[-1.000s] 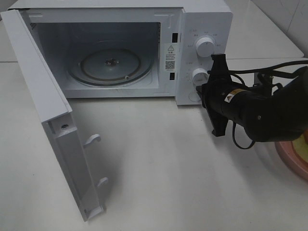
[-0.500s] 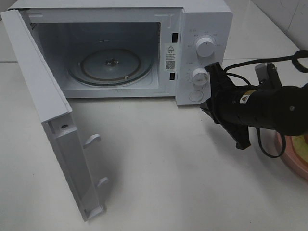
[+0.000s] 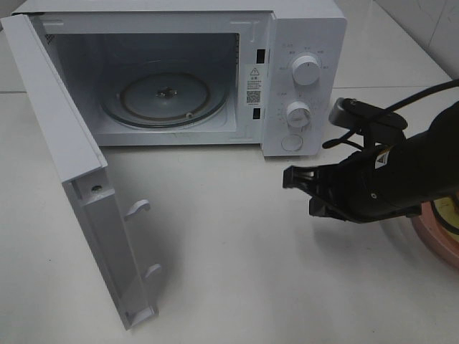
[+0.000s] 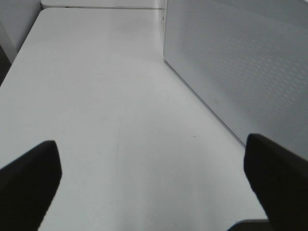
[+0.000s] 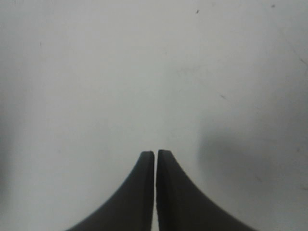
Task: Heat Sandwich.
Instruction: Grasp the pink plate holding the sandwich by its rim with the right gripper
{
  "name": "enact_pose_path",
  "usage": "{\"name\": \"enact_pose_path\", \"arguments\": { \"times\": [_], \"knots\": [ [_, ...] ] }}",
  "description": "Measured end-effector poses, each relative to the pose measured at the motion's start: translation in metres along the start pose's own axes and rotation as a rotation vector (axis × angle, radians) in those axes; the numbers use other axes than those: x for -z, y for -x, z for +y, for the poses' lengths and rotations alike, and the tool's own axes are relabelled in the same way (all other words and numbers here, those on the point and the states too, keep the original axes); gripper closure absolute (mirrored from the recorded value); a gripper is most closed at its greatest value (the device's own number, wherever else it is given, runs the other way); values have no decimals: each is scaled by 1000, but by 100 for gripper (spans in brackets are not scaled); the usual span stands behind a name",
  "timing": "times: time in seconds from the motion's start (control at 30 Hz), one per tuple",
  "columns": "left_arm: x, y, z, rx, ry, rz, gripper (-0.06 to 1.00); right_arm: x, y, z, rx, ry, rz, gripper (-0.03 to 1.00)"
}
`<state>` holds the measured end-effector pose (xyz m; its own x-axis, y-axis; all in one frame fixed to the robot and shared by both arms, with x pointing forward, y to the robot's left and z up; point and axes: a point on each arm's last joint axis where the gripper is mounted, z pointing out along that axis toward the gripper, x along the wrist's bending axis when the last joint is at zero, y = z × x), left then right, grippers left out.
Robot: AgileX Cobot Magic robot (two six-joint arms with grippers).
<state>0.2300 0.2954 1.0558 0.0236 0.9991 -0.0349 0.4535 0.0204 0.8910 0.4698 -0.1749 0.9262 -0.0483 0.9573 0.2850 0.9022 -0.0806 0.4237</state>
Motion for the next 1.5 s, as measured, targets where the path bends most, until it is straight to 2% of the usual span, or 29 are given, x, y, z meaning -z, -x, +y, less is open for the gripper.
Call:
{"name": "enact_pose_path", "arguments": {
  "times": [0.07,0.1,0.2,0.23,0.47,0.53,0.6,0.63,0.67,0.7,0.73,0.77,0.8,0.9,0.93,0.97,1.13,1.23,1.37,1.5],
  "knots": [
    [0,0,0,0,0,0,-3,5,0,-4,120,-51,-2,92],
    [0,0,0,0,0,0,-3,11,0,-9,221,-112,0,92],
    [0,0,0,0,0,0,-3,17,-2,-10,305,-162,9,91],
    [0,0,0,0,0,0,-3,24,-4,-11,383,-209,21,90],
    [0,0,0,0,0,0,-3,42,-5,-8,525,-311,-2,84],
    [0,0,0,0,0,0,-3,49,-2,-5,550,-332,-53,76],
    [0,0,0,0,0,0,-3,51,0,-3,538,-343,-90,67],
    [0,0,0,0,0,0,-3,51,0,-3,538,-343,-90,67],
    [0,0,0,0,0,0,-3,53,1,-1,520,-351,-124,55],
    [0,0,0,0,0,0,-3,53,2,-1,511,-353,-135,47],
    [0,0,0,0,0,0,-3,54,2,0,502,-349,-141,41],
    [0,0,0,0,0,0,-3,54,2,0,502,-349,-141,41],
    [0,0,0,0,0,0,-3,54,3,2,490,-342,-156,26],
    [0,0,0,0,0,0,-3,54,3,2,495,-345,-162,9],
    [0,0,0,0,0,0,-3,54,3,2,495,-345,-162,9],
    [0,0,0,0,0,0,-3,55,5,2,491,-347,-166,2],
    [0,0,0,0,0,0,-3,56,17,9,436,-337,-184,-1],
    [0,0,0,0,0,0,-3,57,23,11,410,-334,-193,0],
    [0,0,0,0,0,0,-3,60,44,20,320,-323,-230,2],
    [0,0,0,0,0,0,-3,61,52,22,311,-317,-265,3]
  ]
}}
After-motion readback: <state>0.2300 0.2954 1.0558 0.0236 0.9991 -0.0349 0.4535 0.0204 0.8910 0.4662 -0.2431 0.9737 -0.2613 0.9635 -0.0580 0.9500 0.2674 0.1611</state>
